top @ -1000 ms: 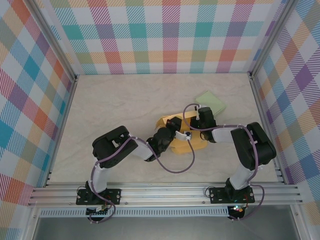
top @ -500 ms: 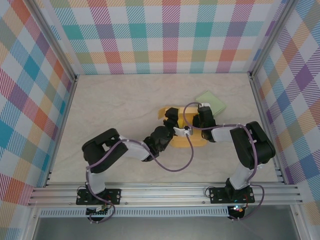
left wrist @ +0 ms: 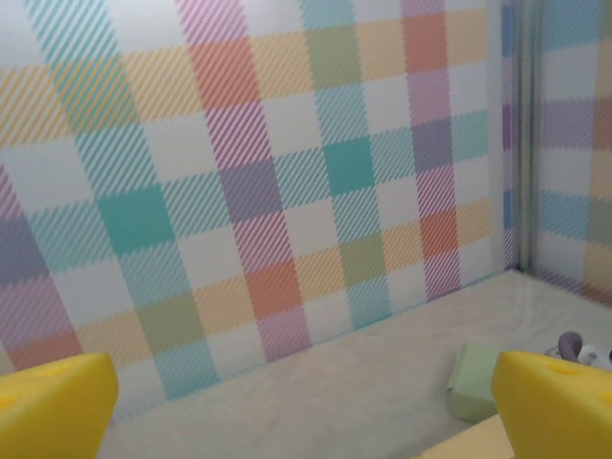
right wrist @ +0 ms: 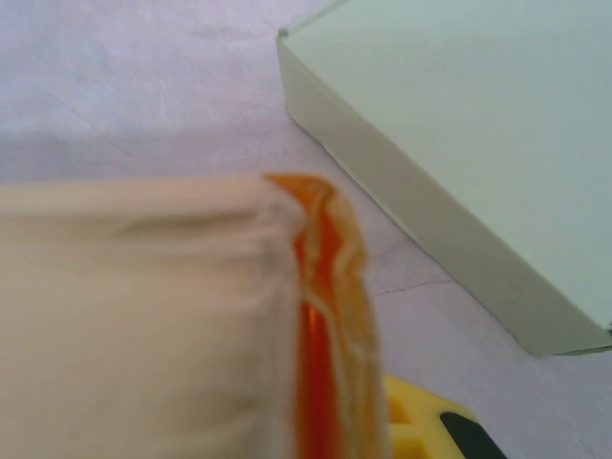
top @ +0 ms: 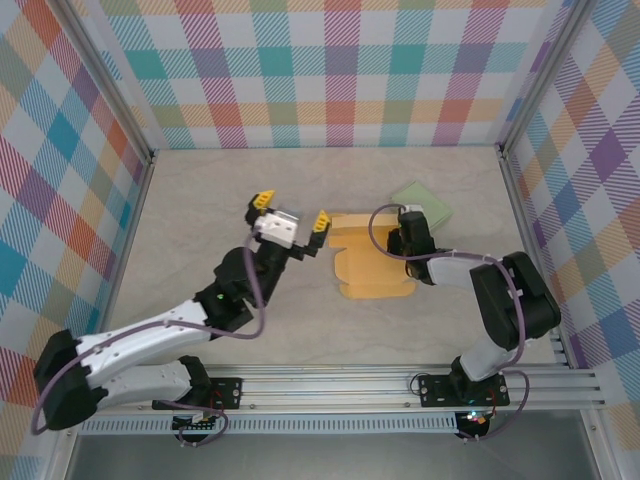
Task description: Fold the paper box
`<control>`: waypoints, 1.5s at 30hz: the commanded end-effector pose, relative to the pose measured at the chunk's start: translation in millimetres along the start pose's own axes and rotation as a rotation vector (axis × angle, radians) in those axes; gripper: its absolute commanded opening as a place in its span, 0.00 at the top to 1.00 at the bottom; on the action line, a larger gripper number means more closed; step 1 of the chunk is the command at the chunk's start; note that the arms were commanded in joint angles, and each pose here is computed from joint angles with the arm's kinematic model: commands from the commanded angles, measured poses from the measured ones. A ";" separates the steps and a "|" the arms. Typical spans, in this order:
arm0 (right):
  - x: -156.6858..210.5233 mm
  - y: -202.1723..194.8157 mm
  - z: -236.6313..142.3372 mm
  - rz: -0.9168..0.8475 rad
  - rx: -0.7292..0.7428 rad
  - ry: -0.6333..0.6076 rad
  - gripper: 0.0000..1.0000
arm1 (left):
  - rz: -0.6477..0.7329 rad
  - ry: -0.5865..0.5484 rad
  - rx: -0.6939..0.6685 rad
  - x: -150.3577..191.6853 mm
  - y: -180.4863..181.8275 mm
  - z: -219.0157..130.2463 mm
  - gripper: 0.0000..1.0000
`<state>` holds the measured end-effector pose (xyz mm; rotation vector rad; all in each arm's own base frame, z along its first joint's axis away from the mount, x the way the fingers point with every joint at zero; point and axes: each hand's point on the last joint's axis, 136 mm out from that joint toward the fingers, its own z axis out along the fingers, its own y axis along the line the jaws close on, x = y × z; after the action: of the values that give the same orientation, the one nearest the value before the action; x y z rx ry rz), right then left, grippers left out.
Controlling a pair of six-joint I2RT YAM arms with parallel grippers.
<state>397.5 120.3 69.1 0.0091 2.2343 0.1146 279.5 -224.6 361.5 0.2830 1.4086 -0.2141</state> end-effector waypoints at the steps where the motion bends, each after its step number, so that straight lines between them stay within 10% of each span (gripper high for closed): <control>1: -18.6 7.3 -19.3 0.045 -0.043 -0.022 1.00 | -0.304 0.224 -0.178 70.6 42.7 -14.4 0.00; 15: -10.2 -2.0 -78.6 0.030 -0.087 -0.022 1.00 | -0.433 0.410 -0.311 115.4 66.2 -22.7 0.00; 28: -1.9 1.2 -84.5 0.076 -0.138 -0.045 1.00 | -0.665 0.380 -0.031 126.7 7.5 -4.4 0.00; 45: 3.5 -1.8 -81.3 0.082 -0.125 -0.042 1.00 | -0.528 0.495 0.085 139.3 -75.9 47.1 0.00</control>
<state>330.4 111.5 109.2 0.0162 2.2139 0.2689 319.3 -300.1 217.3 -0.0036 1.9694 -0.7085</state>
